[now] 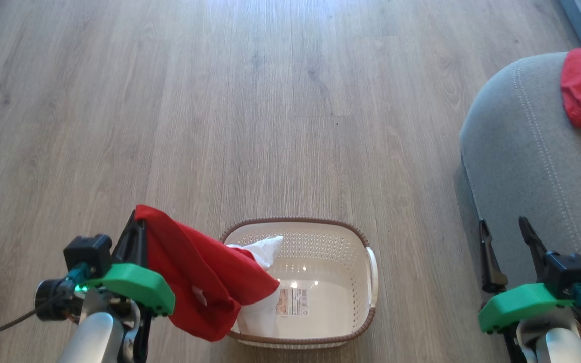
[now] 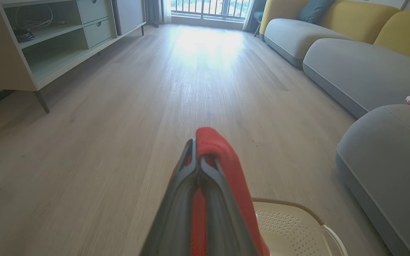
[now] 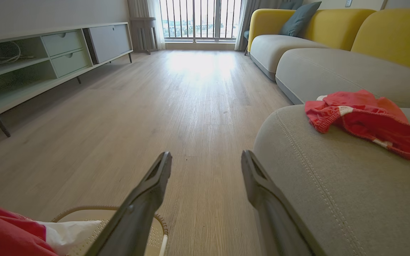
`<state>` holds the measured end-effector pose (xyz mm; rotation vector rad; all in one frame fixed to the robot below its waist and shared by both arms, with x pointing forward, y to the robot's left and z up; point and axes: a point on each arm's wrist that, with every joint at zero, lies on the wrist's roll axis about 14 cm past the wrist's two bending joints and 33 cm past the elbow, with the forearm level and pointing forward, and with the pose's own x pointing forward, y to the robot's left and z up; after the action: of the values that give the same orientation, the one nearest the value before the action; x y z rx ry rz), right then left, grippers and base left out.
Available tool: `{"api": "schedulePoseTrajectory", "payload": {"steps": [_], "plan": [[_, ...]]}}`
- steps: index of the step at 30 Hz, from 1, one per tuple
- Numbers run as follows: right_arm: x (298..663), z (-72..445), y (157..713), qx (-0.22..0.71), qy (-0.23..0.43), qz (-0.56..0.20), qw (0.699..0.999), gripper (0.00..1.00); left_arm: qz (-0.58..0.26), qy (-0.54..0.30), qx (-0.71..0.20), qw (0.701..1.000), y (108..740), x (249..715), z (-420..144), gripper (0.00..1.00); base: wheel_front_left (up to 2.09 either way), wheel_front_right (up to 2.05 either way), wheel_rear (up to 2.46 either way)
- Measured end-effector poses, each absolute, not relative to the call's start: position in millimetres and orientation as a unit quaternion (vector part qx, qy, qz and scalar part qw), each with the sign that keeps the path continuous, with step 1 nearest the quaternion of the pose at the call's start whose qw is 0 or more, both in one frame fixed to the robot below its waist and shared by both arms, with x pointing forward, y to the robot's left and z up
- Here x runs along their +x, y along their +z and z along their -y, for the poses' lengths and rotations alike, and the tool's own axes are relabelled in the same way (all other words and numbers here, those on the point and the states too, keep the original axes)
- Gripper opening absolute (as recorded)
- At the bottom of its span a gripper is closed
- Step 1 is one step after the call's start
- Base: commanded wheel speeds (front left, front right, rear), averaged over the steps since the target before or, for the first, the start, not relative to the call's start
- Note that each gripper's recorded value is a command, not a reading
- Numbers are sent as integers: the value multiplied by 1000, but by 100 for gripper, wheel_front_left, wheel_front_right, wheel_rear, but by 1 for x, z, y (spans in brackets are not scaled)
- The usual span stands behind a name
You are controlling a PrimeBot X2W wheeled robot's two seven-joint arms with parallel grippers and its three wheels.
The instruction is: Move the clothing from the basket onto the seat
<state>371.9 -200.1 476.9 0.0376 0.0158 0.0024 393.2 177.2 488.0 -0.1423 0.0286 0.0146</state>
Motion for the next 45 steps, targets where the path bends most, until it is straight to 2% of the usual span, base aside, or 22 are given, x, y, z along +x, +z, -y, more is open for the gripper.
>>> {"api": "schedulePoseTrajectory", "payload": {"steps": [13,16,20,27,38,45], "plan": [[371,191,472,12,16,-17,1000,100,-12,-4,-65,998,488,399,-172,0,0,0,0],[370,133,472,33,109,-19,993,100,-10,-23,-70,997,489,401,-162,0,0,0,0],[369,82,486,26,218,-4,976,100,5,-43,-67,997,499,403,-150,0,0,0,0],[373,9,518,8,355,27,934,100,32,-107,-77,991,522,404,-113,0,0,0,0],[373,-58,519,-13,459,9,888,100,55,-203,-90,973,554,385,-59,0,0,0,0],[375,-71,499,-33,474,-27,879,100,75,-234,-97,964,574,372,-43,0,0,0,0]]}}
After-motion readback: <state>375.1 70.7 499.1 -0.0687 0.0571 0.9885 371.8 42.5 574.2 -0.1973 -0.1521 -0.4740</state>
